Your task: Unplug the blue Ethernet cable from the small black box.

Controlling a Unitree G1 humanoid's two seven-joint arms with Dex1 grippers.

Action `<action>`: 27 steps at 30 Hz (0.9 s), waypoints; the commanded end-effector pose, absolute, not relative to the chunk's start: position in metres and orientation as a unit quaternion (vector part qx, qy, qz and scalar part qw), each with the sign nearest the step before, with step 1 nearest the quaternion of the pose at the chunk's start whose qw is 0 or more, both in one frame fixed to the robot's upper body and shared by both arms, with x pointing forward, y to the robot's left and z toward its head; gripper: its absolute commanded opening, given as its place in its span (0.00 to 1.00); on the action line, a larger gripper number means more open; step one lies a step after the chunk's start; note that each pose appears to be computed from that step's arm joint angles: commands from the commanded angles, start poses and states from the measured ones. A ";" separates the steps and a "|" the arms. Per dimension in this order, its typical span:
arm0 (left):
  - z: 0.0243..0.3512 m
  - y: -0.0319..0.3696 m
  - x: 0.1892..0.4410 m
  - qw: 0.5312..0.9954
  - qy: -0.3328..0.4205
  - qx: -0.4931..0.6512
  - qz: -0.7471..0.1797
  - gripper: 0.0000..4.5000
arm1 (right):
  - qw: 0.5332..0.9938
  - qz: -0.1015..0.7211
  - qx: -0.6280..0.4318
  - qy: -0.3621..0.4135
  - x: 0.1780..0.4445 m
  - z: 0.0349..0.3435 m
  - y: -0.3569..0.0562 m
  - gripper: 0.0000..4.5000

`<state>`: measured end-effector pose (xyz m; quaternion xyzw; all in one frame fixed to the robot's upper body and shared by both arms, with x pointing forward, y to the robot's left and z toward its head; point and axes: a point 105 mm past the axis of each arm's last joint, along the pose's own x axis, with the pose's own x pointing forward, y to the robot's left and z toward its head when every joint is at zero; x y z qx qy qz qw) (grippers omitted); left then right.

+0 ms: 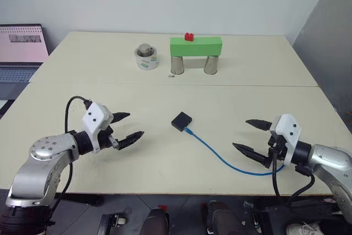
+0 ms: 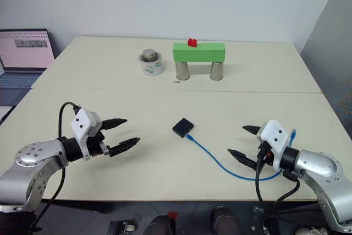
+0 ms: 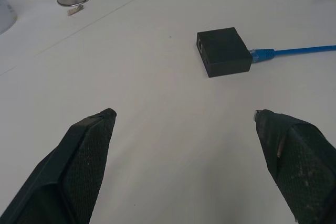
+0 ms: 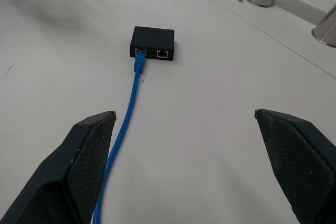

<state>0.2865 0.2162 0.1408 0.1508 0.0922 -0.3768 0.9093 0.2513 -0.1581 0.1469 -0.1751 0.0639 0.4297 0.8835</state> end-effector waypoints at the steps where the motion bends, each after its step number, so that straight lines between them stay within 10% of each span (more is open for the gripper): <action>1: 0.156 0.212 0.281 0.902 0.062 0.167 -0.393 1.00 | 0.880 0.435 -0.184 0.053 0.251 0.151 -0.157 1.00; 27: 0.127 0.201 0.273 0.864 0.120 0.180 -0.455 1.00 | 0.872 0.454 -0.165 0.080 0.282 0.100 -0.079 1.00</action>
